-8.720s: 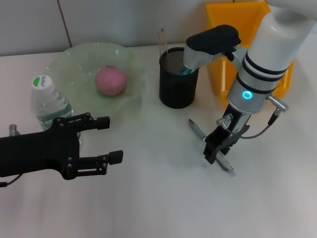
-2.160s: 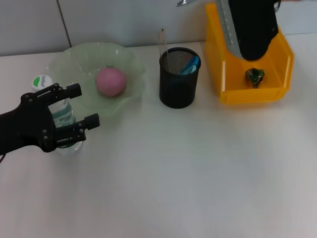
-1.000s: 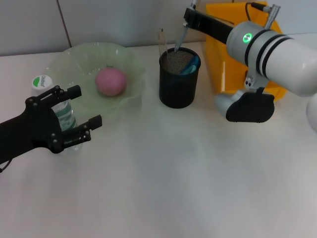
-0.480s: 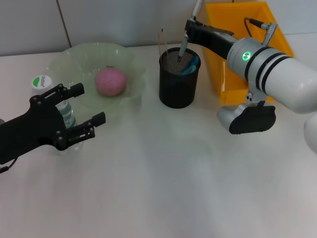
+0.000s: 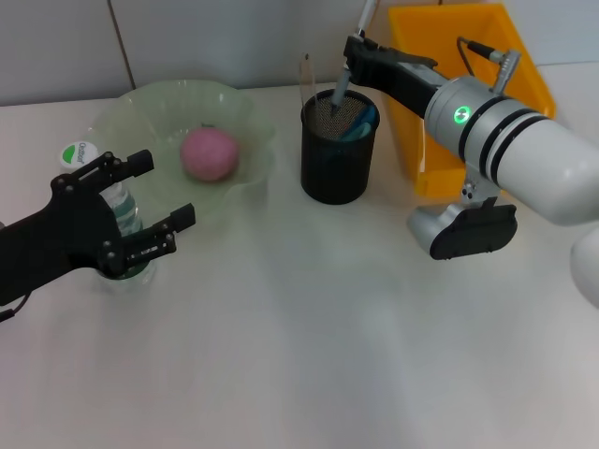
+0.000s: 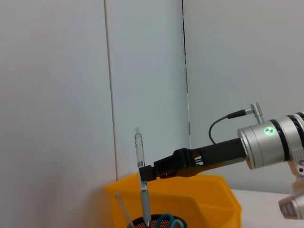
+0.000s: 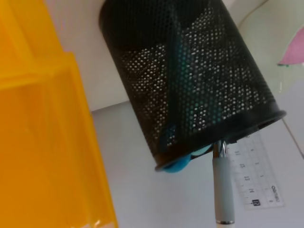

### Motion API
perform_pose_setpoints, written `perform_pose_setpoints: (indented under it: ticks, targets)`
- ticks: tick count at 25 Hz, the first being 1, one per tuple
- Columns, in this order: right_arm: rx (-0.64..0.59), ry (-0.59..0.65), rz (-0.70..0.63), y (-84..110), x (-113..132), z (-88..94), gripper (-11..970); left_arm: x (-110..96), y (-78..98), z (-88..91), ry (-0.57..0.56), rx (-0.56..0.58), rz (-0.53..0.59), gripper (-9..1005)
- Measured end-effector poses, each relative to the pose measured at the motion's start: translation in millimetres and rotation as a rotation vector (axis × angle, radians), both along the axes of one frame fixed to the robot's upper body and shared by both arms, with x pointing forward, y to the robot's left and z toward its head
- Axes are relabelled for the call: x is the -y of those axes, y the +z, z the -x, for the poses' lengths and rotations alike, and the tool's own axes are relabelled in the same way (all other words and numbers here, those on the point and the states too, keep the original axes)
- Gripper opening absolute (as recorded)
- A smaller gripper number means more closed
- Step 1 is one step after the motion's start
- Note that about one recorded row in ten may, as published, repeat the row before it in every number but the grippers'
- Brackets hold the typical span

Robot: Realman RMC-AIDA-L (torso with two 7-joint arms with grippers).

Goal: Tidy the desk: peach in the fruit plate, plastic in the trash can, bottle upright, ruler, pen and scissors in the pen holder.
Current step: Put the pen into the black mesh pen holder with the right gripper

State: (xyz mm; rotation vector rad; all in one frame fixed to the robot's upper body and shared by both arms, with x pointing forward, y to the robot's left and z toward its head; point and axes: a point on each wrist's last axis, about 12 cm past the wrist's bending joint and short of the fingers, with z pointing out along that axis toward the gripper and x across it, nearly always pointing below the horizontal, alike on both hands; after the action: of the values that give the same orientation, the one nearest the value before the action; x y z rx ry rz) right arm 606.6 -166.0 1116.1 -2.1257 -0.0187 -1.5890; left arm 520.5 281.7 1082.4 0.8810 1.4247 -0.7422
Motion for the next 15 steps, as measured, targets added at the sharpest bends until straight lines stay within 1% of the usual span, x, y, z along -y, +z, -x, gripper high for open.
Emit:
perform_pose_setpoints:
  ticks: [8,12,15]
  targets:
    - [0.032,0.015,-0.014,-10.7,0.0,6.8,276,-1.6,-2.4,3.0,0.009,0.025,-0.011,829]
    - [0.043,0.015,-0.017,-11.5,0.9,7.1,370,-0.6,-5.2,4.3,0.014,0.030,-0.005,829]
    - [0.064,0.017,-0.065,-6.8,-0.6,7.0,441,-0.3,-5.2,4.2,0.014,0.030,-0.003,829]
